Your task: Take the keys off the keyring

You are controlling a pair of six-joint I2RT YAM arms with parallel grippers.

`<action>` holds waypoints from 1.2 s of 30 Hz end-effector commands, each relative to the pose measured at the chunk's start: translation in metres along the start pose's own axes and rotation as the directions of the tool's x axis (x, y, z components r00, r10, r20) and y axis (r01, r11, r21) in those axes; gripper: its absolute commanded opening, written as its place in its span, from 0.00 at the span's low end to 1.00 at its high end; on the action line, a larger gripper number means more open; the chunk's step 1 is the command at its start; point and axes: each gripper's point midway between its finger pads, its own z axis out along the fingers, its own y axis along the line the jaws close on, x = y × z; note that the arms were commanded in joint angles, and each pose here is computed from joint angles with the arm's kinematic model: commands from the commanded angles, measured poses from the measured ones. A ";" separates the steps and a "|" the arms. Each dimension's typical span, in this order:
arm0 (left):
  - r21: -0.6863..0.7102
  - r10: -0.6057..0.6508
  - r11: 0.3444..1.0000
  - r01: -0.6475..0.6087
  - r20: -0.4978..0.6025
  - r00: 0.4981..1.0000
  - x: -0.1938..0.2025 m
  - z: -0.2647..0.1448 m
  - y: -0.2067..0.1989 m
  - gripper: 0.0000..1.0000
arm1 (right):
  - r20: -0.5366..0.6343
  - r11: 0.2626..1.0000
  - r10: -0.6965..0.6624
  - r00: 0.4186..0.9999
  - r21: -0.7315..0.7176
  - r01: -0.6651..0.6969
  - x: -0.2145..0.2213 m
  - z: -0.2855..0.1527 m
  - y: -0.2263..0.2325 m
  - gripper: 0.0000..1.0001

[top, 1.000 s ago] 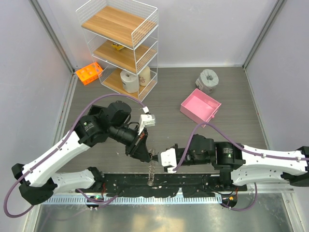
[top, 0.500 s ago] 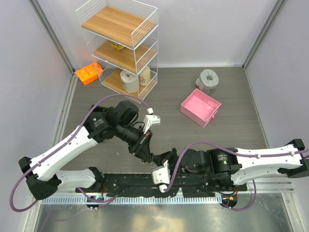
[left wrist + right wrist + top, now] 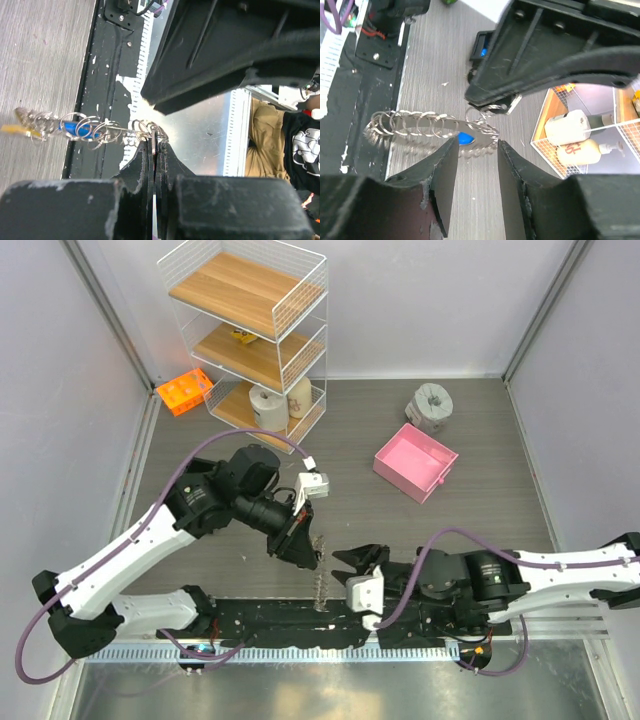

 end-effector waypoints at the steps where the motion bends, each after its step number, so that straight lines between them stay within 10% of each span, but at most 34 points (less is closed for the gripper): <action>1: 0.090 0.174 0.979 -0.182 0.090 0.981 -0.019 -0.012 -0.025 0.00 | 0.129 0.984 0.141 0.982 0.092 -0.153 -0.020 -0.013 -0.024 0.43; 36: 0.133 0.307 0.935 -0.328 0.157 0.939 -0.015 -0.036 -0.056 0.00 | 0.284 0.917 0.399 0.872 -0.128 -0.377 -0.041 0.010 -0.023 0.22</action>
